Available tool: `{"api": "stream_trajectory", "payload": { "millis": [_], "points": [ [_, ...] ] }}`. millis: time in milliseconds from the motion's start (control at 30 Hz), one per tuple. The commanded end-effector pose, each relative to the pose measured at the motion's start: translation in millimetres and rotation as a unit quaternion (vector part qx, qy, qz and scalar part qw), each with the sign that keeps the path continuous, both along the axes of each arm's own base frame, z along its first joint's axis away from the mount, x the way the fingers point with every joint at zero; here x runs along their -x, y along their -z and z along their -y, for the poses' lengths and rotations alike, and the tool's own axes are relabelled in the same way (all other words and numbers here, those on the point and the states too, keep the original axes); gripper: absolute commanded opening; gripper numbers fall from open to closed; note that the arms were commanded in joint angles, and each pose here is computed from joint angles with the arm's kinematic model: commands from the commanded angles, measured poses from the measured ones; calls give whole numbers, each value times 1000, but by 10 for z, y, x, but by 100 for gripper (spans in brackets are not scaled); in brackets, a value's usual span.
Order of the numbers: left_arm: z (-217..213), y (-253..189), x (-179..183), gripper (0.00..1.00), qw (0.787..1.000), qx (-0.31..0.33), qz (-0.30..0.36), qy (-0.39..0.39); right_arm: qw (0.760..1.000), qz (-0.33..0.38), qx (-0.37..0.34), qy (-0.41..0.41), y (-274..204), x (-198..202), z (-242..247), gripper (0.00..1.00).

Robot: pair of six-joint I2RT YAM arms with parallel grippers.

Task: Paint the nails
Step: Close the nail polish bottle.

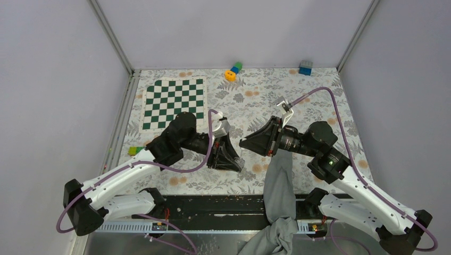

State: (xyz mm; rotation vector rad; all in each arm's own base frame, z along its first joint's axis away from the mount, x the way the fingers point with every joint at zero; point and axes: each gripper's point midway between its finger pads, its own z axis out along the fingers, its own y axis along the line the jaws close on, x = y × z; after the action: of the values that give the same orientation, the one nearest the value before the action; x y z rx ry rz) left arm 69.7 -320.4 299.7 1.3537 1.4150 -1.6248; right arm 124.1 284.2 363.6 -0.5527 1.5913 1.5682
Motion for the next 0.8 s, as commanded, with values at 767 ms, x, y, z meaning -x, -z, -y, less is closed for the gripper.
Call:
{"api": "stream_trajectory", "payload": {
  "millis": [767],
  "points": [
    [23,-138,38,0,999,29,8,17,999,24,-30,-19,-166,143,47,0]
  ]
}}
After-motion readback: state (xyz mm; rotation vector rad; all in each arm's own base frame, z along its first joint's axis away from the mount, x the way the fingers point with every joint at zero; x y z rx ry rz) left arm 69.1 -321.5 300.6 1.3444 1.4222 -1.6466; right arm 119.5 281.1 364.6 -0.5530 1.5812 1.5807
